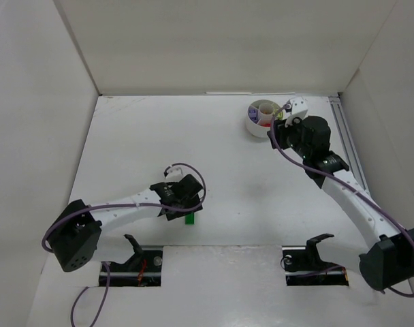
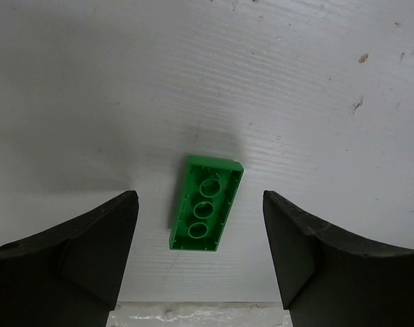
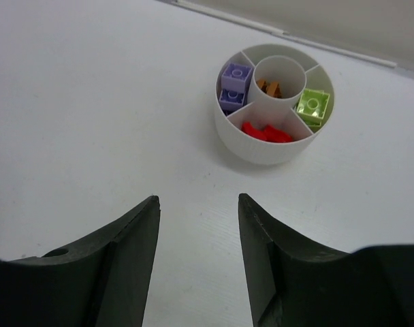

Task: Sort the legos into containers by color

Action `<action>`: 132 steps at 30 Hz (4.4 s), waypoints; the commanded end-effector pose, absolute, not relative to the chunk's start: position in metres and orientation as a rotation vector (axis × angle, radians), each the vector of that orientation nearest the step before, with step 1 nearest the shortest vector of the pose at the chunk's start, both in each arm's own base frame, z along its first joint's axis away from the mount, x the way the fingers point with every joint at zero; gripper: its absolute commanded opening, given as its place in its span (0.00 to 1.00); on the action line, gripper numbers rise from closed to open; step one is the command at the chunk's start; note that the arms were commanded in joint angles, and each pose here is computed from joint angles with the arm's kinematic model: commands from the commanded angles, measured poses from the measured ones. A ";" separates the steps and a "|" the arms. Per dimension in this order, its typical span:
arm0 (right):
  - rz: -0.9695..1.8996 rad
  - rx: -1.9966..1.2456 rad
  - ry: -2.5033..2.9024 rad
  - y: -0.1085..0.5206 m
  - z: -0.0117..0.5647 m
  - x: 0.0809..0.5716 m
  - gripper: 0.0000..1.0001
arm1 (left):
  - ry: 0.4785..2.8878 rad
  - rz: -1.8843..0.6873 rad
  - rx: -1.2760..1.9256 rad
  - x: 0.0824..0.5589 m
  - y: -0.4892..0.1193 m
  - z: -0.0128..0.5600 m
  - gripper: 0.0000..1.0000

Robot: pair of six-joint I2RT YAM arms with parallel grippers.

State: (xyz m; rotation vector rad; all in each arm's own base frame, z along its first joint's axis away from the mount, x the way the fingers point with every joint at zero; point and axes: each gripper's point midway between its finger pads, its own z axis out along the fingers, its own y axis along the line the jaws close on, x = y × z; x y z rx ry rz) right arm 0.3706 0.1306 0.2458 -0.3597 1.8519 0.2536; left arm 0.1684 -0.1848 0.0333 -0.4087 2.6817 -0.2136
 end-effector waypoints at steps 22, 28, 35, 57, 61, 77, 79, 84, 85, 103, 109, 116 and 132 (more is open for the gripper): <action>0.337 -0.427 1.775 0.129 0.251 0.299 0.58 | 2.466 -0.294 -0.389 0.207 -0.237 0.088 0.26; 0.491 -0.682 1.703 0.172 0.245 0.266 0.60 | 2.168 -0.506 -0.451 0.249 -0.258 0.194 0.26; 0.609 -0.838 1.644 0.223 0.242 0.256 0.67 | 1.918 -0.731 -0.551 0.265 -0.263 0.265 0.29; 0.925 -0.765 1.301 0.331 0.331 0.254 0.68 | 1.737 -1.013 -0.633 0.261 -0.268 0.306 0.27; 0.926 -0.750 1.313 0.334 0.332 0.259 0.52 | 1.734 -1.039 -0.614 0.258 -0.270 0.308 0.27; 0.913 -0.706 1.314 0.324 0.336 0.273 0.04 | 1.718 -1.047 -0.560 0.253 -0.266 0.316 0.85; 0.888 -0.698 1.372 0.317 0.325 0.283 0.04 | 1.721 -1.006 -0.576 0.255 -0.260 0.317 1.00; 0.723 -0.596 1.511 0.264 0.303 0.342 0.06 | 1.733 -0.905 -0.551 0.266 -0.239 0.320 1.00; 0.683 -0.594 1.523 0.256 0.301 0.352 0.06 | 1.739 -0.893 -0.536 0.270 -0.235 0.318 1.00; 0.333 -0.994 1.626 0.153 0.241 0.561 0.10 | 1.823 -0.599 -0.538 0.380 -0.117 0.274 1.00; 0.181 -1.130 1.666 0.135 0.228 0.602 0.10 | 1.848 -0.552 -0.564 0.398 -0.095 0.256 1.00; 0.086 -1.217 1.635 0.122 0.225 0.611 0.13 | 1.894 -0.559 -0.569 0.414 -0.090 0.238 1.00; 0.082 -1.268 1.644 0.128 0.198 0.628 0.16 | 1.940 -0.579 -0.546 0.421 -0.097 0.228 1.00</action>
